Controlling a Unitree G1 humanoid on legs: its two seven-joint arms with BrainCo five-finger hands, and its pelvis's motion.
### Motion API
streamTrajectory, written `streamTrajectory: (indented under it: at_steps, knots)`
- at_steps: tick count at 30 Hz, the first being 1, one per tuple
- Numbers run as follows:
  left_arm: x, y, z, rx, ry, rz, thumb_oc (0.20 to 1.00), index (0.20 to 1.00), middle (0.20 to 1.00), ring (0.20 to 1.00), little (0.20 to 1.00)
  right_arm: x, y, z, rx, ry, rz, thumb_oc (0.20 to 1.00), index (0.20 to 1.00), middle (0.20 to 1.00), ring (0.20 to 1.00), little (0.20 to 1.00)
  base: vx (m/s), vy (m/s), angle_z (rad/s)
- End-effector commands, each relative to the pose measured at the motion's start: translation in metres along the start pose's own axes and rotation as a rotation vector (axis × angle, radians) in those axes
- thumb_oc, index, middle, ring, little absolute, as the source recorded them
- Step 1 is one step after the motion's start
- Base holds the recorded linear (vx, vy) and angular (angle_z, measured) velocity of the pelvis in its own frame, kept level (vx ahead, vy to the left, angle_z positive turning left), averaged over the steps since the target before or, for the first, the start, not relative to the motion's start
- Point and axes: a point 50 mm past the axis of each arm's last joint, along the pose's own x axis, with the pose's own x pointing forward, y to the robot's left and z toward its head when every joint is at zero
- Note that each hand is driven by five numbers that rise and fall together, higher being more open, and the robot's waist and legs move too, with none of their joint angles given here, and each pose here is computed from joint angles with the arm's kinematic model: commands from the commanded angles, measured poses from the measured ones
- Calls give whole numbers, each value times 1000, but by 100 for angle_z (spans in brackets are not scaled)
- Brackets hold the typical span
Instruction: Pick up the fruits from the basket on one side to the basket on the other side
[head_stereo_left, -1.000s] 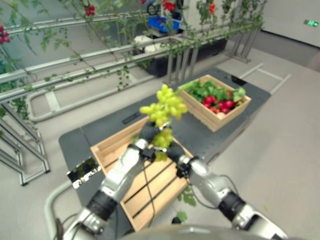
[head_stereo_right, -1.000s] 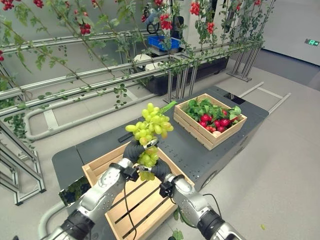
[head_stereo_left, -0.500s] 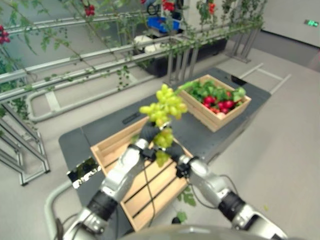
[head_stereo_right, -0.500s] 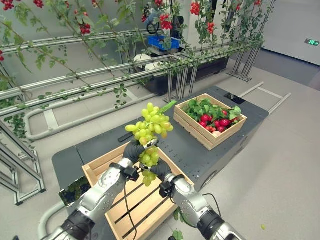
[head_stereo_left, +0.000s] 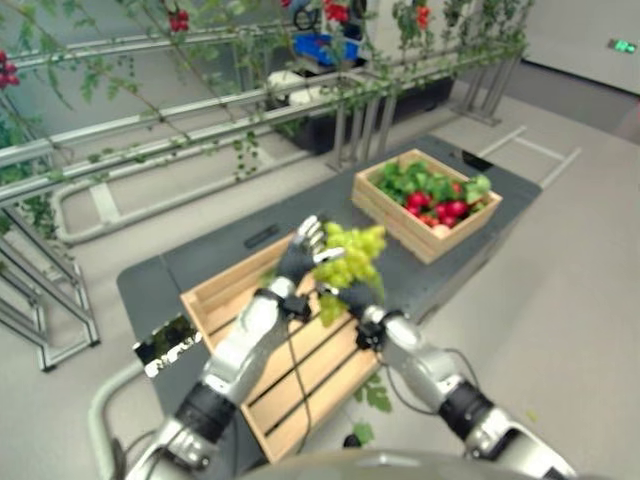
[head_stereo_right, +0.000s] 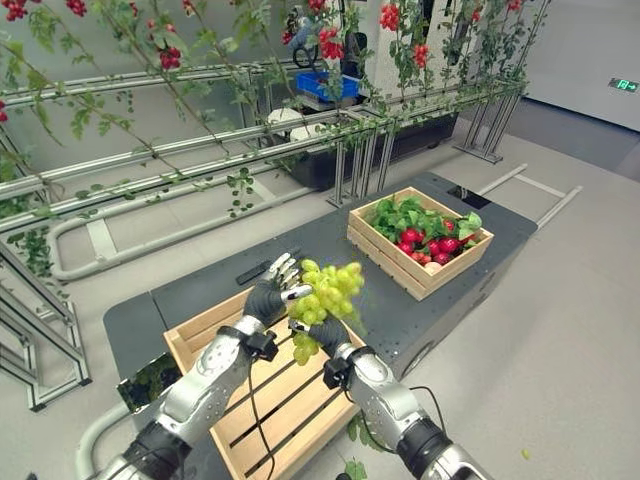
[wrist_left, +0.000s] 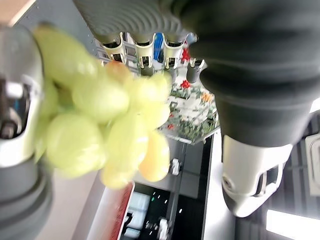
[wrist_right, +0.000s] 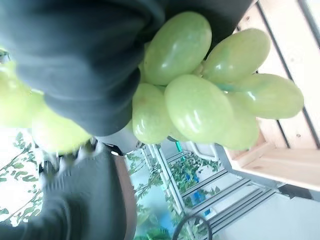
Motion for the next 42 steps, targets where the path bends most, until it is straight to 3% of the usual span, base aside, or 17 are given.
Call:
streamTrajectory:
  at_steps: [1, 10, 16, 25, 33, 34, 37, 42]
  knots:
    - [7, -8, 29, -18, -171, -36, 1000, 1000, 1000, 1000, 1000, 11, 5, 44, 17, -240, 9, 200, 200, 200, 200, 200, 0, 0, 0]
    - [-11, 15, 35, -29, -227, 67, 1000, 1000, 1000, 1000, 1000, 3, -10, 45, -3, -256, -55, 200, 200, 200, 200, 200, 1, 1, 1]
    - [-41, 50, 35, 39, -252, 239, 1000, 1000, 1000, 1000, 1000, -15, -39, 55, -97, -308, -196, 200, 200, 200, 200, 200, 0, 0, 4]
    - [-93, 98, -2, 133, -77, 511, 1000, 1000, 1000, 1000, 1000, -60, -83, 73, -228, -395, -431, 200, 200, 200, 200, 200, -15, 10, 4]
    - [-142, 125, -69, 258, 316, 656, 1000, 1000, 1000, 1000, 1000, -92, -101, 88, -273, -480, -552, 200, 200, 200, 200, 200, -47, 53, -1]
    - [-158, 132, -98, 297, 494, 693, 1000, 1000, 1000, 1000, 1000, -99, -100, 93, -286, -511, -564, 200, 200, 200, 200, 200, -81, 89, -6]
    - [-189, 137, -136, 381, 783, 709, 1000, 1000, 1000, 1000, 1000, -109, -100, 95, -295, -539, -582, 200, 200, 200, 200, 200, -94, 112, -12]
    - [-238, 132, -173, 380, 1148, 763, 1000, 1000, 1000, 1000, 1000, -125, -99, 90, -301, -542, -611, 200, 200, 200, 200, 200, -102, 111, -32]
